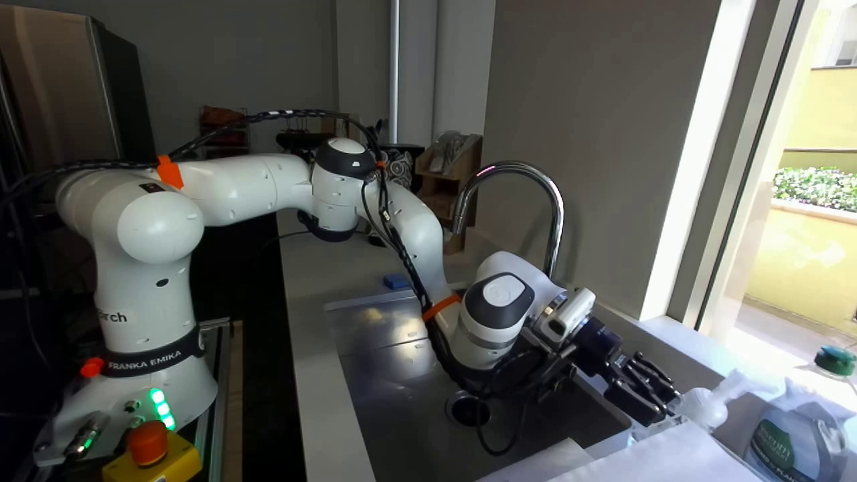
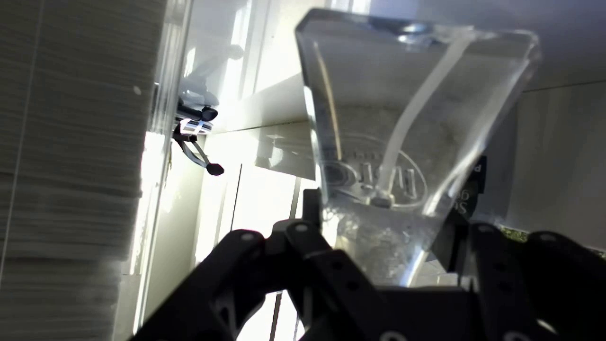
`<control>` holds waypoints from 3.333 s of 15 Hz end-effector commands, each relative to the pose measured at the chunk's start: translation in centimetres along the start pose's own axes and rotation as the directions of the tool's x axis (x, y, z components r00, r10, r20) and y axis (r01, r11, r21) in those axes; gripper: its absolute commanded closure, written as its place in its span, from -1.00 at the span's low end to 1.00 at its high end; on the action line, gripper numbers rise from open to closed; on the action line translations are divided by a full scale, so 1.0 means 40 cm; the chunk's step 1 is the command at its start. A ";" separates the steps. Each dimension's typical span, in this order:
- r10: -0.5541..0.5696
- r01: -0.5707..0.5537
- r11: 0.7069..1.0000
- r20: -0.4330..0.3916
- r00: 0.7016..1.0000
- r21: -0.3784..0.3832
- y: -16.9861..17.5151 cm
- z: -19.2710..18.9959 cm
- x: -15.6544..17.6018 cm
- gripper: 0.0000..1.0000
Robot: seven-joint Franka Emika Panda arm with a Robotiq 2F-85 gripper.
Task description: Remove the bottle from the window sill
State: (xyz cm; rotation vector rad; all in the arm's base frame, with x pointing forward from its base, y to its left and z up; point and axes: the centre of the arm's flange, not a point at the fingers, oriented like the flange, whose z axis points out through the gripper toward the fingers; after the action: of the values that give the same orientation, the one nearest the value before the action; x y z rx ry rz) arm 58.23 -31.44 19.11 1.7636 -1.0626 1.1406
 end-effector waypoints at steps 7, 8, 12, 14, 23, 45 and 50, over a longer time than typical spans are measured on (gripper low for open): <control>0.012 -0.012 1.000 -0.040 0.999 -0.003 0.008 -0.006 0.056 -0.10; 0.011 -0.011 1.000 -0.037 0.999 -0.002 0.007 -0.007 0.051 -0.10; -0.014 0.010 0.999 -0.103 0.995 -0.034 -0.007 0.001 0.018 0.40; -0.024 0.018 0.999 -0.132 0.991 -0.042 -0.002 -0.004 0.037 0.40; 0.000 -0.021 0.987 -0.136 0.991 -0.157 -0.023 -0.016 0.021 0.40; -0.005 -0.087 0.953 -0.303 0.953 -0.289 -0.088 0.031 -0.164 -0.59; 0.038 -0.127 0.957 -0.318 0.947 -0.262 -0.088 0.012 -0.134 -1.00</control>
State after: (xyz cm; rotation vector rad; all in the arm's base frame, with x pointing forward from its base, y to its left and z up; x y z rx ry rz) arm 60.36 -29.44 13.22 1.2969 -1.0456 1.1568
